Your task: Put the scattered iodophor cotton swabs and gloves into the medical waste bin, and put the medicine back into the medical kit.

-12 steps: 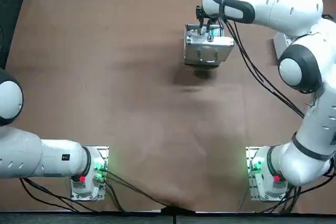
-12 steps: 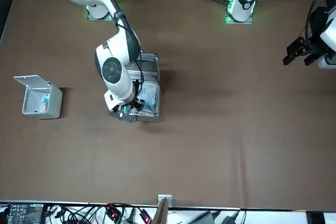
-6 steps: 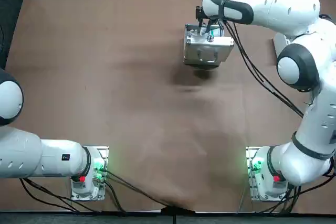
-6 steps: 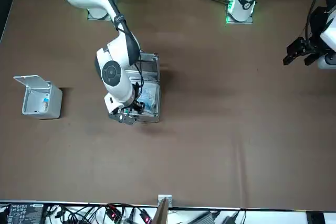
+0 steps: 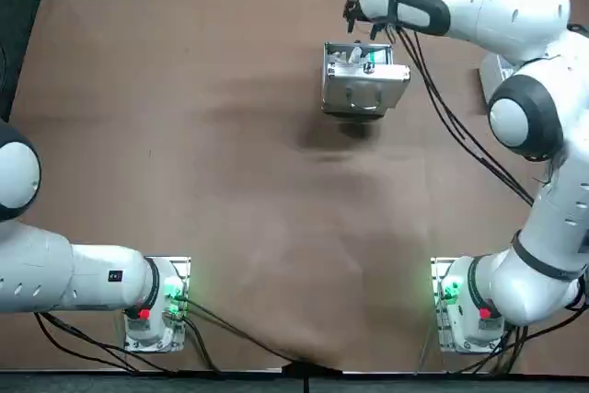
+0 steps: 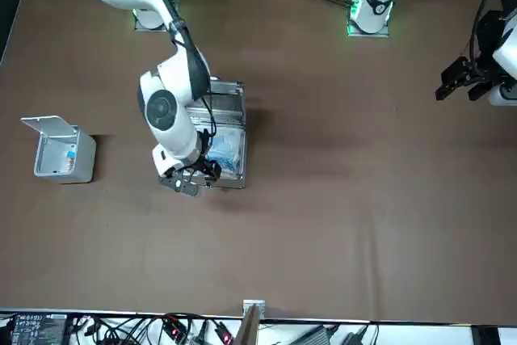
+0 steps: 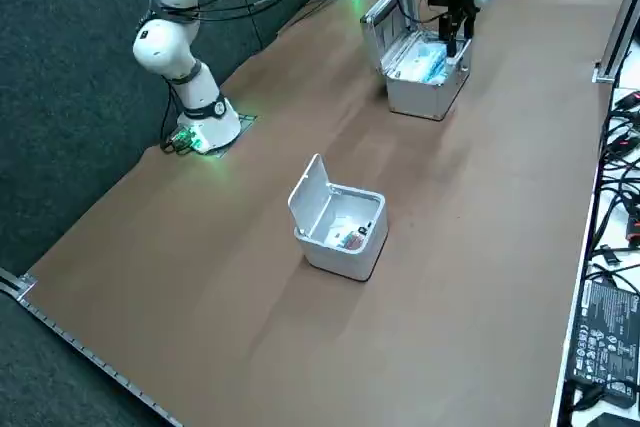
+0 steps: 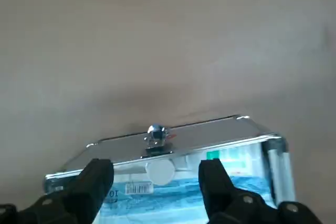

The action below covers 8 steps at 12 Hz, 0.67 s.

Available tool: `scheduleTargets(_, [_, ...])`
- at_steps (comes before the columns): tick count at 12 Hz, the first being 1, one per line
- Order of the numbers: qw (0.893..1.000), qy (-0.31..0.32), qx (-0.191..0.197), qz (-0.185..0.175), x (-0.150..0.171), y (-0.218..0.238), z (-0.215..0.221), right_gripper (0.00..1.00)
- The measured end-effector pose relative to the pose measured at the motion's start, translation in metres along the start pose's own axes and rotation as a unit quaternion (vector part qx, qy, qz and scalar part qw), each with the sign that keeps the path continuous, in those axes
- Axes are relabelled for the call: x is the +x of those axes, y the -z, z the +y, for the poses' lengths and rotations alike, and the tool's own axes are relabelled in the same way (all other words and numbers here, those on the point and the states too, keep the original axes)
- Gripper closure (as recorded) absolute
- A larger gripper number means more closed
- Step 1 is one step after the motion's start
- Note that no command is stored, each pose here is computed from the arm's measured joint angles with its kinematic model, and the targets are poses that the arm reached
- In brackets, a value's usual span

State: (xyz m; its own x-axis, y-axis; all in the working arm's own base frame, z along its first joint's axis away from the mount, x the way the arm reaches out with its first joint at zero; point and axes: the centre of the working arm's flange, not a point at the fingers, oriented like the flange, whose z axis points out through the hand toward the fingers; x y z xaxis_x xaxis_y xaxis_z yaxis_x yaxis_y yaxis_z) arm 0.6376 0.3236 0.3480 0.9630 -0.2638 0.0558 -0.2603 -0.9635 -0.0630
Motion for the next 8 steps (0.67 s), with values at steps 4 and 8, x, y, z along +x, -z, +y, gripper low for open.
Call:
scheduleTargets(4, [0.999, 0.033, -0.006, 0.009, 0.029, 0.072, 0.047, 0.00])
scheduleTargets(8, [0.997, 0.080, -0.022, 0.004, 0.050, 0.142, 0.115, 0.00])
